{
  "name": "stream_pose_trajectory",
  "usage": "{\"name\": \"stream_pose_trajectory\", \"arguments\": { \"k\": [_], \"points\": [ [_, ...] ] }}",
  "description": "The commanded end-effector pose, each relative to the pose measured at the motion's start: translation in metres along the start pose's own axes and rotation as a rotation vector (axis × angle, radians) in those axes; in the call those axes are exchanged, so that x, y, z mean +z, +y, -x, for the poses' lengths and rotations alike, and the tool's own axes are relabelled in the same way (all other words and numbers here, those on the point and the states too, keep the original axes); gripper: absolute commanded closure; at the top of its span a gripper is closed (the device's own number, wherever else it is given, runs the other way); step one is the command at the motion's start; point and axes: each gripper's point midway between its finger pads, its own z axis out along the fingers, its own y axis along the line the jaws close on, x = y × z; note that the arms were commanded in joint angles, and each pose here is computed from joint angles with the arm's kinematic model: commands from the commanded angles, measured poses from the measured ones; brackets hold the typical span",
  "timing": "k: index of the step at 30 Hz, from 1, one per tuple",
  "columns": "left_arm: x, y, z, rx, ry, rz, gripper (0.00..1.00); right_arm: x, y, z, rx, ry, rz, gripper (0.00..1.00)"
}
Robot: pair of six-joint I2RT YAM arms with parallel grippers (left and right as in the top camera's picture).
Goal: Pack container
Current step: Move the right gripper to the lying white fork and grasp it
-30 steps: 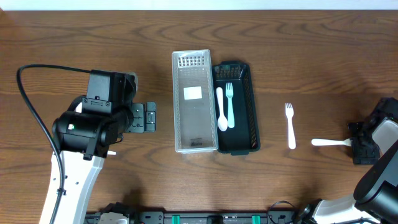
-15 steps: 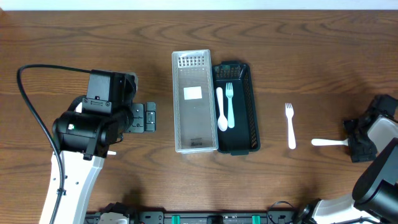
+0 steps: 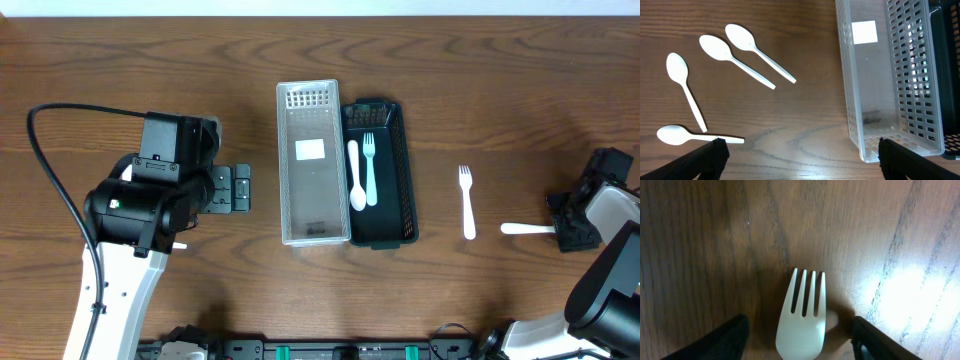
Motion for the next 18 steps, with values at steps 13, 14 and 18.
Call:
{"name": "stream_pose_trajectory", "arguments": {
  "k": [13, 14, 18],
  "points": [
    [-0.0038, 0.0025, 0.0043, -0.010, -0.015, 0.011, 0.02, 0.0222, -0.0030, -0.0680, -0.001, 0.282, 0.028, 0.61],
    [-0.0038, 0.0026, 0.0043, -0.009, -0.015, 0.012, 0.02, 0.0222, -0.0029, -0.0679, -0.001, 0.282, 0.029, 0.61],
    [-0.0038, 0.0025, 0.0043, -0.009, -0.015, 0.011, 0.02, 0.0223, -0.0019, -0.0673, -0.001, 0.279, 0.033, 0.68]
  ]
}}
